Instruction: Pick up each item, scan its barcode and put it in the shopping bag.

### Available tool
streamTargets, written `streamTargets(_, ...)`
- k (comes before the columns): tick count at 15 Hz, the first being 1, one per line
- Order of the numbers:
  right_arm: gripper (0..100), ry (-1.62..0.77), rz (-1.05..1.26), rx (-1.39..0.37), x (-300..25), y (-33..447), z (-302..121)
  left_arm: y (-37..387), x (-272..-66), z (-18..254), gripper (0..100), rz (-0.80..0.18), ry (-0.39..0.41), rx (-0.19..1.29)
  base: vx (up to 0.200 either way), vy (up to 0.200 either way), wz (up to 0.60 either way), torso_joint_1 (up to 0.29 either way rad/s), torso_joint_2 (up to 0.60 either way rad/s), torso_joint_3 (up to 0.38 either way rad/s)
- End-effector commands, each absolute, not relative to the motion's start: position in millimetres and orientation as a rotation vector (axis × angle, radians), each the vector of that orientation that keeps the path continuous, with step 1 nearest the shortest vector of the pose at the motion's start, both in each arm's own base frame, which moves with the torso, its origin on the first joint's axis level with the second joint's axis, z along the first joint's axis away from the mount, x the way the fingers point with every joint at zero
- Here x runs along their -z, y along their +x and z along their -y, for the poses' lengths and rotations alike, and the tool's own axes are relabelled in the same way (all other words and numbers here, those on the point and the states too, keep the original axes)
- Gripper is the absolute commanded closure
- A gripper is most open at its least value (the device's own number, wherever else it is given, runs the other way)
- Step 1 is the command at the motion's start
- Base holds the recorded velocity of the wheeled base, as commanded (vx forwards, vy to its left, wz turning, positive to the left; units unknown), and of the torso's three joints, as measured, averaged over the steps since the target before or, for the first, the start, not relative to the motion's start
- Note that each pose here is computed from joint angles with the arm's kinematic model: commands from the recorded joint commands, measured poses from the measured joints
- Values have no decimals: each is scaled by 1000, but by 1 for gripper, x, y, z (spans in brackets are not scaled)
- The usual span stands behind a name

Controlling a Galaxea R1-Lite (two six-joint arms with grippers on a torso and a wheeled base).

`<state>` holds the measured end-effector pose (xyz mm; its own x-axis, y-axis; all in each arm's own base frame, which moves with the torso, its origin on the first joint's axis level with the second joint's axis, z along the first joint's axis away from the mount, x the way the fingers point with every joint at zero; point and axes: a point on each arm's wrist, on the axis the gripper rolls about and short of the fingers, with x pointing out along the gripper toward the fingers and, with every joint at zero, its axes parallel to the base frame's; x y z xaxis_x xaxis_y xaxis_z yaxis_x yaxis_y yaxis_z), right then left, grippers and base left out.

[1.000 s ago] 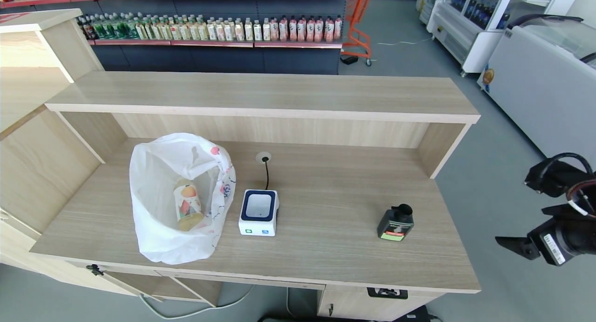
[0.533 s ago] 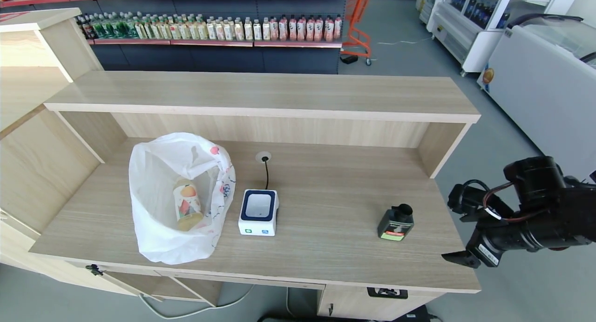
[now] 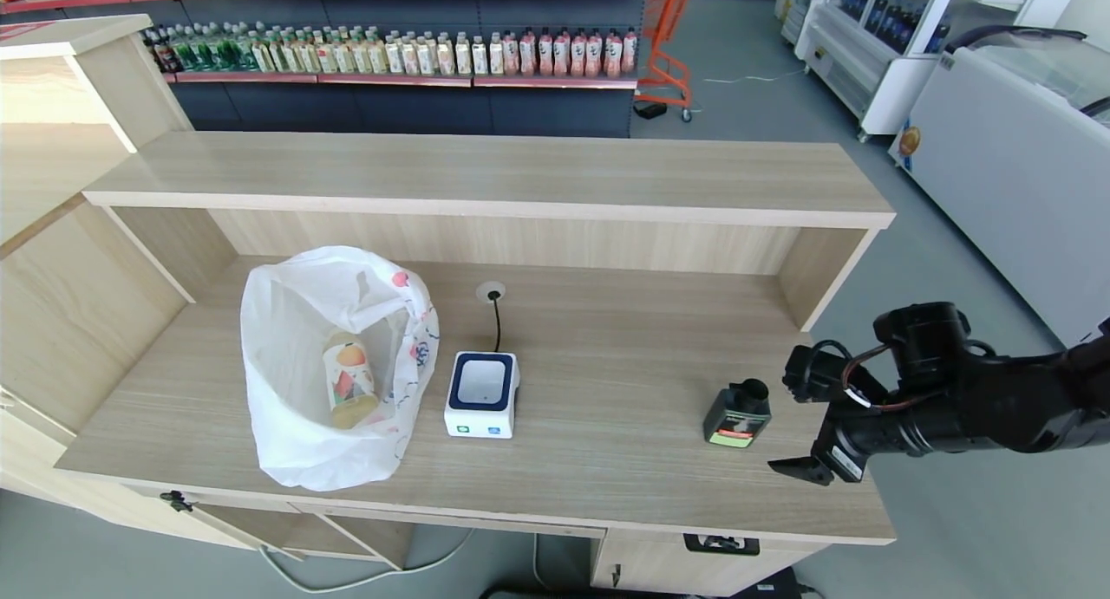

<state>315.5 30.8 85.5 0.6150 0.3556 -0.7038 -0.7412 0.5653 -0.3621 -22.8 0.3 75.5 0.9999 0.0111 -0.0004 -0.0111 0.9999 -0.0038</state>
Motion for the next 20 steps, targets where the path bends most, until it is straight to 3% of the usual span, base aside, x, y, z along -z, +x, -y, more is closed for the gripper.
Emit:
streamTargets(1, 100, -693, -639, -715, -76, 318, -33, -23, -75, 0, 0, 0, -5, -12, 0, 0, 0, 0, 0, 0)
streamTargets(7, 100, -669, -604, -745, -67, 326, -36, -23, -75, 0, 0, 0, -5, -12, 0, 0, 0, 0, 0, 0)
streamTargets(11, 100, -669, -544, -731, -88, 318, -30, -23, -75, 0, 0, 0, -5, -11, 0, 0, 0, 0, 0, 0)
streamTargets(12, 0, -661, -526, -744, -90, 318, -30, -23, -75, 0, 0, 0, -5, -11, 0, 0, 0, 0, 0, 0)
streamTargets(20, 0, -678, -515, -817, -65, 361, -59, -23, -75, 0, 0, 0, -5, -11, 0, 0, 0, 0, 0, 0)
